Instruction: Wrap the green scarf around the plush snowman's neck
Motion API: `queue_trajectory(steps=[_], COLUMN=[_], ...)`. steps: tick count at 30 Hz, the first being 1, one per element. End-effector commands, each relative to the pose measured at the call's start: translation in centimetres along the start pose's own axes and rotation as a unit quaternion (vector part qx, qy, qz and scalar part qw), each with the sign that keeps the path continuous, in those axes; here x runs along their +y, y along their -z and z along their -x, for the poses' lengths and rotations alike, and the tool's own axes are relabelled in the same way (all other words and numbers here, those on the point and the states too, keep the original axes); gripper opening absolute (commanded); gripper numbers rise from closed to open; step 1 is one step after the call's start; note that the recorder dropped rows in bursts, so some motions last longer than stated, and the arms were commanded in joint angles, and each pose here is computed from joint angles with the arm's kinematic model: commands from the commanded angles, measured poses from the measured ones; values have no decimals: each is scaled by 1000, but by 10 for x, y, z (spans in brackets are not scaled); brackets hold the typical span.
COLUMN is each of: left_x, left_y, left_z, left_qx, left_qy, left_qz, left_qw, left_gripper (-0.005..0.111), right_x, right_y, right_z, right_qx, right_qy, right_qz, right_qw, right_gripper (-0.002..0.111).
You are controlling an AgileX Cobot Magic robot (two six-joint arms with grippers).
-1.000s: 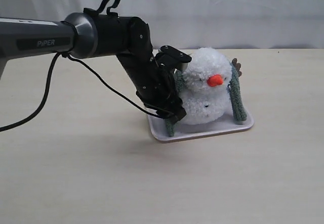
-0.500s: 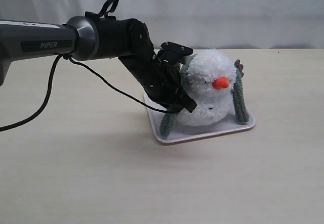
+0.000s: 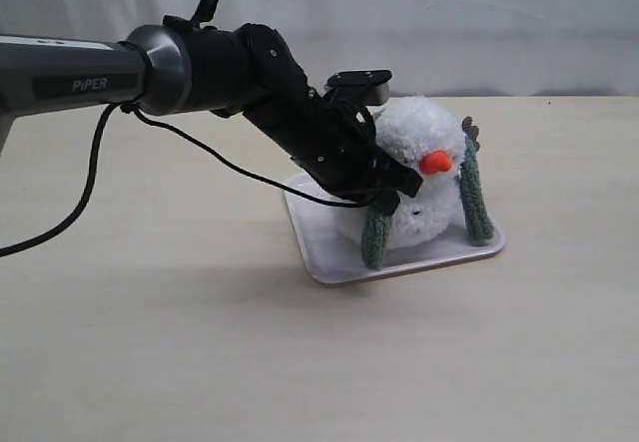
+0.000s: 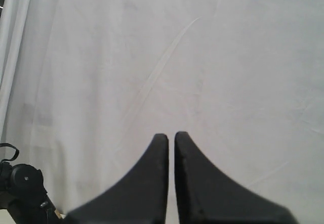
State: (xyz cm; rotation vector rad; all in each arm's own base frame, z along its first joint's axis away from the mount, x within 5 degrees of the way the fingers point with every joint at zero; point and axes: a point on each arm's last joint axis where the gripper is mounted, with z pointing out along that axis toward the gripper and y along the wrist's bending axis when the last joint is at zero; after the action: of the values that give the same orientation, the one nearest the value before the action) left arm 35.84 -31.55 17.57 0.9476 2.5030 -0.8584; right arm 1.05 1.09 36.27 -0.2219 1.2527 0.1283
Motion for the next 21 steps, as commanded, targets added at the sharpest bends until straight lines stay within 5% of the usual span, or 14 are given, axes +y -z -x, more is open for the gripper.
queue_trajectory(steps=[1,11,21], left_x=[0,-2,-2], left_y=[-8,-9,7], left_z=[0,-5,-16], left_qx=[-9,13,92], left_qy=[17,23,-22], left_qz=[-13,-33,-26], left_qw=[1000,999,995], left_gripper=[3,58,62], right_x=[0,0,0], right_y=[0,0,0], right_z=[-1,-1,-1], right_qx=[2,3,3], right_qy=[0,0,0], right_qz=[1,1,2], right_qw=[1000,1000,1000], right_gripper=[4,4,4])
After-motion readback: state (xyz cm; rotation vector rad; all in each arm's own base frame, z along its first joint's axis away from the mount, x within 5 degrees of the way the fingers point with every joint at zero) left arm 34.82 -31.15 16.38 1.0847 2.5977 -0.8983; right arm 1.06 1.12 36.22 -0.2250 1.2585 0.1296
